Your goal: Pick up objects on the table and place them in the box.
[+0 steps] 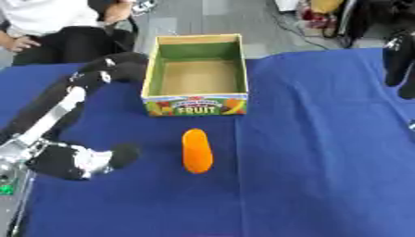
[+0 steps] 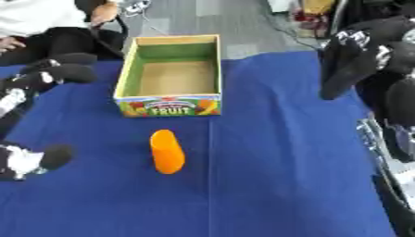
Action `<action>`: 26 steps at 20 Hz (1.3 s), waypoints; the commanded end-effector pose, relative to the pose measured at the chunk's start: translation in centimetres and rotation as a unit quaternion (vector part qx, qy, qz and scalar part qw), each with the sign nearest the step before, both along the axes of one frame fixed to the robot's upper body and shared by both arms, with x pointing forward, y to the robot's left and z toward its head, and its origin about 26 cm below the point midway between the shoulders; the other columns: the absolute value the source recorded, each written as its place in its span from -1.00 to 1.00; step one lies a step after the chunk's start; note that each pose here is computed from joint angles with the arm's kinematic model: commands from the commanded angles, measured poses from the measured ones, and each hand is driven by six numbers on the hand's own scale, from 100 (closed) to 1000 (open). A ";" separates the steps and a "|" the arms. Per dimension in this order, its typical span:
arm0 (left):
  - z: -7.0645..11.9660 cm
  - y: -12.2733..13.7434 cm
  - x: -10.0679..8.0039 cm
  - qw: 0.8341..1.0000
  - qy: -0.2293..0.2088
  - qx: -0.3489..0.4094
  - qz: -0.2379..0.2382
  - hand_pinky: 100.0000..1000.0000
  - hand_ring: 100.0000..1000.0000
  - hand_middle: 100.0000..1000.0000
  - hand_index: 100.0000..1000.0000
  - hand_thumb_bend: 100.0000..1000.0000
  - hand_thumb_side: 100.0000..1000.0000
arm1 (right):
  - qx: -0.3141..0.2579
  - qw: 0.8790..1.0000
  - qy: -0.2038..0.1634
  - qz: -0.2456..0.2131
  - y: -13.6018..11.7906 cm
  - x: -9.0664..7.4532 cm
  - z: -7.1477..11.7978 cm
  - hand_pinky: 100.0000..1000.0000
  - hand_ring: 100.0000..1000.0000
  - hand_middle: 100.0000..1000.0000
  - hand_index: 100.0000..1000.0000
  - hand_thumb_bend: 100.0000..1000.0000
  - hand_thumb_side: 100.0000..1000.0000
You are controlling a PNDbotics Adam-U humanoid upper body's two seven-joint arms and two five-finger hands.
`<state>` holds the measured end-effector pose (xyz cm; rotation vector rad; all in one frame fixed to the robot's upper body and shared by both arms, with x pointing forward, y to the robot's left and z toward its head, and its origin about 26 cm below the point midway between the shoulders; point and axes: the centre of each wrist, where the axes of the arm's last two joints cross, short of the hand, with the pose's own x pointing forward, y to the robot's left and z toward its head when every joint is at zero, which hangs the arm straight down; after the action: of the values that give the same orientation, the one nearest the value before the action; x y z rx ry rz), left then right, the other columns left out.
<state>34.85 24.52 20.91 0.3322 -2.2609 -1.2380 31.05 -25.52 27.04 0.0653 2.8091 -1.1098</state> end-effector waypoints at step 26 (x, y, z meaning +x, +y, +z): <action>-2.7 -3.8 4.9 0.991 0.099 0.075 -0.057 0.28 0.49 0.81 0.91 1.00 0.11 | -0.041 0.999 -0.012 0.005 0.2 -0.3 0.7 -1.00 -0.64 -0.75 -0.19 -1.00 1.00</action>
<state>39.62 20.93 17.21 0.1145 -2.0337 -1.4110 31.05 -25.40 26.97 0.0507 2.7680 -1.2123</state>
